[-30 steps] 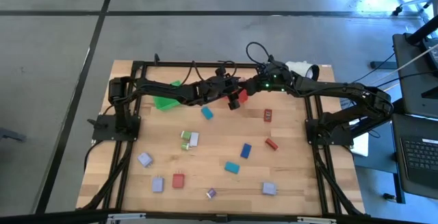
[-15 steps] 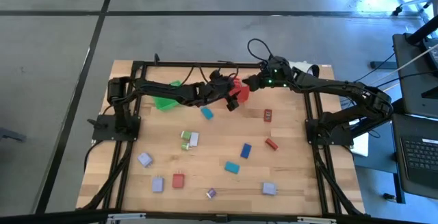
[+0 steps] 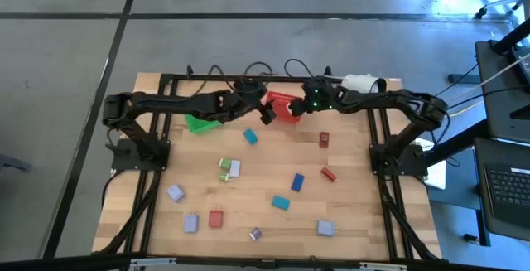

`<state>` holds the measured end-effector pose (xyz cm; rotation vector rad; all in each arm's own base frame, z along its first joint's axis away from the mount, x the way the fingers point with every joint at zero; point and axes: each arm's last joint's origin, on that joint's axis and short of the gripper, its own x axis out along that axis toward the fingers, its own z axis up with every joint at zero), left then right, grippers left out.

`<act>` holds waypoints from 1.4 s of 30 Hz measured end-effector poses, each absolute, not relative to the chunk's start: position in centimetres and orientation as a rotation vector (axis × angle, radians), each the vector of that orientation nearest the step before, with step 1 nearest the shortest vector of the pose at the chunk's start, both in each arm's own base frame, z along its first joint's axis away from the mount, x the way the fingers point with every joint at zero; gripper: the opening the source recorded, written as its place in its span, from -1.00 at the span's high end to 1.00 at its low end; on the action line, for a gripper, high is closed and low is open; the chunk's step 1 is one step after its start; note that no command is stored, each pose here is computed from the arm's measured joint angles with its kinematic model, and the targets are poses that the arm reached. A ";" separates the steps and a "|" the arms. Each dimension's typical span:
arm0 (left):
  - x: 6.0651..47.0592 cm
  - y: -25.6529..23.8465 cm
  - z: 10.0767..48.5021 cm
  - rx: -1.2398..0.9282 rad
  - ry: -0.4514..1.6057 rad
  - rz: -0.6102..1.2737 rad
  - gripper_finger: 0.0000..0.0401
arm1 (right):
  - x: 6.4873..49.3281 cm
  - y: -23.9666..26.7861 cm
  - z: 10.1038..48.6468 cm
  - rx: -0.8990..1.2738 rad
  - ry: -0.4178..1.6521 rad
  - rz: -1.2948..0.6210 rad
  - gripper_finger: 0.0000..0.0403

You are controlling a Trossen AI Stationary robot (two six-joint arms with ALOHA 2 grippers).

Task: Pick & Place Office items
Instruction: Put the pink charger adapter into the red bin, then put the top blue digital clock into the green bin

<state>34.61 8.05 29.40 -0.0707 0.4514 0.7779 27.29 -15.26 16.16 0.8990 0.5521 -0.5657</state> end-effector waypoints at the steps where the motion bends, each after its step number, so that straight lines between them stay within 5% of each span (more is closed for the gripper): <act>1: 34.2 8.0 29.9 -0.084 0.439 0.788 -0.39 | 27.5 -15.4 15.9 0.898 0.550 -0.563 0.41; 16: 31.8 7.6 32.6 -0.187 0.360 0.817 -0.39 | 28.2 -15.8 14.1 0.859 0.556 -0.552 0.37; 31: 31.9 7.5 32.6 -0.196 0.366 0.786 -0.39 | 28.4 -16.1 15.0 0.813 0.491 -0.525 -0.29; 42: 31.0 6.9 30.7 -0.222 0.620 0.648 -0.39 | 26.2 -16.2 21.0 0.713 0.334 -0.456 -0.42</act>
